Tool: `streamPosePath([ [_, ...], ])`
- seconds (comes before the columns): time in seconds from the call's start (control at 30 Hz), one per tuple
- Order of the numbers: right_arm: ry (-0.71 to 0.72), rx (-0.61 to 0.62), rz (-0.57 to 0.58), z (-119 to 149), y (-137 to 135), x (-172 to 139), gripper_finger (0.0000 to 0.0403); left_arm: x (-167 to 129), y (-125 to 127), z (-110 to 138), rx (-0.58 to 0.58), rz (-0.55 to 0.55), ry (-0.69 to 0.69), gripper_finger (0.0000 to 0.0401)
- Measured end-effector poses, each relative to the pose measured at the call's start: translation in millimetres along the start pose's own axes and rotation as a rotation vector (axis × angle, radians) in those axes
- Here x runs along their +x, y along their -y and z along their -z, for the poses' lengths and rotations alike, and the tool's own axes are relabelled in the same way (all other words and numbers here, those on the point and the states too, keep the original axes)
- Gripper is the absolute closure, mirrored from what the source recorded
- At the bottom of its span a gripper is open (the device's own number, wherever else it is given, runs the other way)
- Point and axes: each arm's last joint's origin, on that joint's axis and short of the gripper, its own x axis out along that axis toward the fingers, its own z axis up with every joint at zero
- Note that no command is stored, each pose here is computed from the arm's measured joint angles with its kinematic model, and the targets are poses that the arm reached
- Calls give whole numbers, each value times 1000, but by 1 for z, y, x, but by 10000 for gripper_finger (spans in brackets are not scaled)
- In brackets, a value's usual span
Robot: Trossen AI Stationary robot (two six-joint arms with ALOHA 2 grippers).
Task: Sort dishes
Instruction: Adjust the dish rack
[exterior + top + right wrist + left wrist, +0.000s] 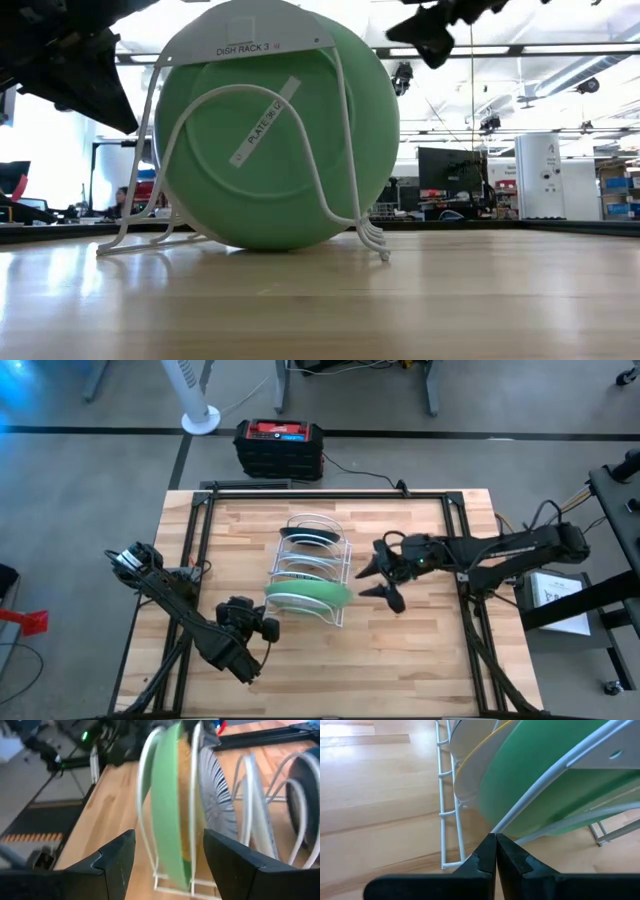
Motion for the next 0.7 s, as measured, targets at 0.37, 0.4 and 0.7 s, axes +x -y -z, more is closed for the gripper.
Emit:
streamPosePath([
  [0.37,-116,-9,-120,49,-31,12,200,0,1,1,36,8,-6,401],
  [0.4,-119,-5,-130,52,-34,14,201,0,1,1,45,8,-5,401],
  [0.7,-103,21,-8,75,-56,38,203,0,1,1,96,6,-4,401],
])
